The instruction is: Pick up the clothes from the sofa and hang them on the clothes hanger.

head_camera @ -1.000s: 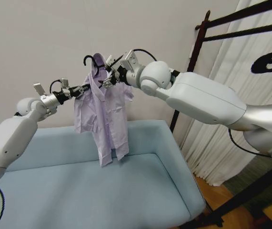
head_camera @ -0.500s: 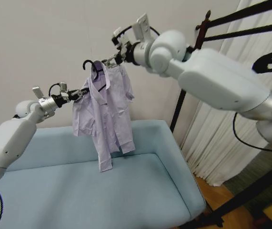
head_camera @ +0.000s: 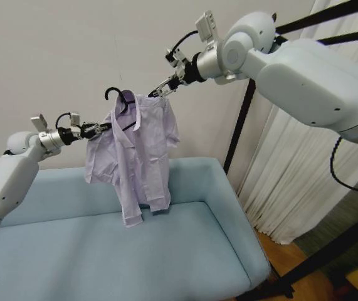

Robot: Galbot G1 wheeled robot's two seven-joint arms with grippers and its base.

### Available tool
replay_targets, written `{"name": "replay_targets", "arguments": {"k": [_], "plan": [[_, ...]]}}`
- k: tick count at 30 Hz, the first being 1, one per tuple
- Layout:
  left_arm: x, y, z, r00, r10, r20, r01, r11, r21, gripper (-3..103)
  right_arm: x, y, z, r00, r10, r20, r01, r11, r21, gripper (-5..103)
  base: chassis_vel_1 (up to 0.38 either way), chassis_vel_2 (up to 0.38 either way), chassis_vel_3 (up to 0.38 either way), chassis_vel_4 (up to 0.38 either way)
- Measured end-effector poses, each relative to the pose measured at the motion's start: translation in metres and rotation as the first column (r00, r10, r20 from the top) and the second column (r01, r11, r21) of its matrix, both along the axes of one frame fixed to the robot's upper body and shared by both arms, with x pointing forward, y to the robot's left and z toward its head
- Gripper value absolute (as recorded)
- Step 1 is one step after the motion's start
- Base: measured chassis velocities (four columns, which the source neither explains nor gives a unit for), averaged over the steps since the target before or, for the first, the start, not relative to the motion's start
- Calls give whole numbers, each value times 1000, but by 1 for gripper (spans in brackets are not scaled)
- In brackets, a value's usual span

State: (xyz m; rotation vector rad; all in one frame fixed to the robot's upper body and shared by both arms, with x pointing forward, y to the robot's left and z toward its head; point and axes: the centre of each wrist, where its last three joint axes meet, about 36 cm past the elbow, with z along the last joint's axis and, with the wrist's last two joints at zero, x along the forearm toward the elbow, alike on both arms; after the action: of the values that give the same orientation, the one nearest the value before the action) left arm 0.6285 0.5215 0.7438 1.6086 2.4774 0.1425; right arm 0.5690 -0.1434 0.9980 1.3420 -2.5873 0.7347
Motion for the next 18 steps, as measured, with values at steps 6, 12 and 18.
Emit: {"name": "replay_targets", "arguments": {"k": [6, 12, 18], "plan": [[-4, -4, 13, 998, -64, 26, 63, 998, 28, 2, -7, 21, -5, 999, 23, -23, -25, 996, -88, 102, 0, 0, 0, 0], [-10, -6, 20, 995, -88, 41, 86, 995, 49, 2, -11, 29, 2, 1000, 15, -18, -18, 991, -134, 93, 0, 0, 0, 0], [-14, -7, 24, 993, -105, 50, 102, 993, 63, 2, -15, 28, -3, 999, 16, -37, -22, 984, -176, 71, 0, 0, 0, 0]]}}
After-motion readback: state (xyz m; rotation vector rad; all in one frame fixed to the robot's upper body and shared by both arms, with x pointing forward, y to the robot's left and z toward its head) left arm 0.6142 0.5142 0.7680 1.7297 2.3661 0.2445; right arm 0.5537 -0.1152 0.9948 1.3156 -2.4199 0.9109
